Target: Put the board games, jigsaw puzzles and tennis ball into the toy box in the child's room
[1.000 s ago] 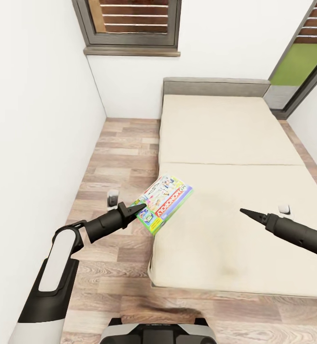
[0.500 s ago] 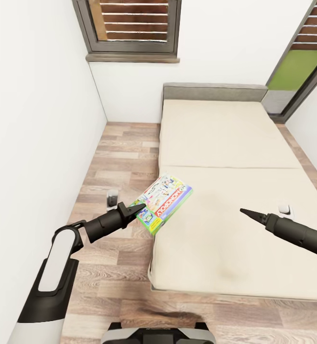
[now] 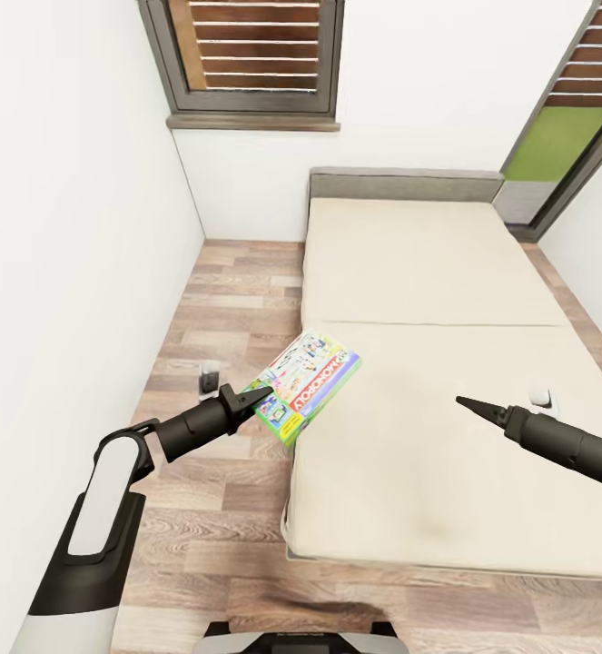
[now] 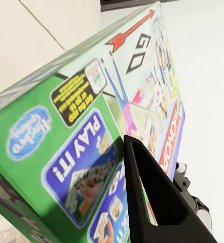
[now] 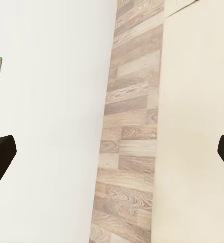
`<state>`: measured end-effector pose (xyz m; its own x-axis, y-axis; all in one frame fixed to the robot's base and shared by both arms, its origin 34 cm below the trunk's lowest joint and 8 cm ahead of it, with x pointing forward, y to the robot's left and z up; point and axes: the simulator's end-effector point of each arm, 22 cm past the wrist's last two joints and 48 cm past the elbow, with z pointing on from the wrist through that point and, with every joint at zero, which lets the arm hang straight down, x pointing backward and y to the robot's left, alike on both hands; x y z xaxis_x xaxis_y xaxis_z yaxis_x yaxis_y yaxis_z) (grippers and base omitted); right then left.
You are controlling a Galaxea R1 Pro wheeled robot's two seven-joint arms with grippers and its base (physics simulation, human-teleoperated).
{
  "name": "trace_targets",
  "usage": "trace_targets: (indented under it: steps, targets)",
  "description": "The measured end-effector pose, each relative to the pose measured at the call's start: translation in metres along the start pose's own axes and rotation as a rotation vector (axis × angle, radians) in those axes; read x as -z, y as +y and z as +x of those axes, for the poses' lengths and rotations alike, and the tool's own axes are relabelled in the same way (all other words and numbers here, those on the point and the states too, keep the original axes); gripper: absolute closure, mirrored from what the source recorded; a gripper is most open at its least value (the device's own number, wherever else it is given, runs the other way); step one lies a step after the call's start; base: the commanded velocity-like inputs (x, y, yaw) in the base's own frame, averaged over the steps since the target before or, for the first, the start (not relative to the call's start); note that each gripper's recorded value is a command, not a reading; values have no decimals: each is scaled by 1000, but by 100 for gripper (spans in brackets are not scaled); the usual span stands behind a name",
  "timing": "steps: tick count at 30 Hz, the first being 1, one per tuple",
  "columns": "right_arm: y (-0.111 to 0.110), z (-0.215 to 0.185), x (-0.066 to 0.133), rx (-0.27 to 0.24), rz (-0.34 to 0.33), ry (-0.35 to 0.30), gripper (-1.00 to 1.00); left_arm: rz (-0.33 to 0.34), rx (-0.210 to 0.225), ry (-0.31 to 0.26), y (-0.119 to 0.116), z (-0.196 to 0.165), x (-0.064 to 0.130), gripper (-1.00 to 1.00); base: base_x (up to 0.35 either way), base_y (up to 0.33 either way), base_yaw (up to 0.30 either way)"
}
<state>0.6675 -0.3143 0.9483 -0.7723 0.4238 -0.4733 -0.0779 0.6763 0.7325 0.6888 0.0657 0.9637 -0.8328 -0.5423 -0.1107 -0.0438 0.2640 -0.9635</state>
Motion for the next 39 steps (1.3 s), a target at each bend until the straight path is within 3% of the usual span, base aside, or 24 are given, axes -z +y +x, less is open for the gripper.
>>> trace_targets:
  steps: [17,39]
  targets:
    - [11,-8,6,16,-10,-18,-100,-8,-8,-15,-4,5,6,100,-58,-26,0]
    - [25,-18,16,38,-25,-42,-100,18,-53,-21,-31,-3,7,100,-27,-12,0]
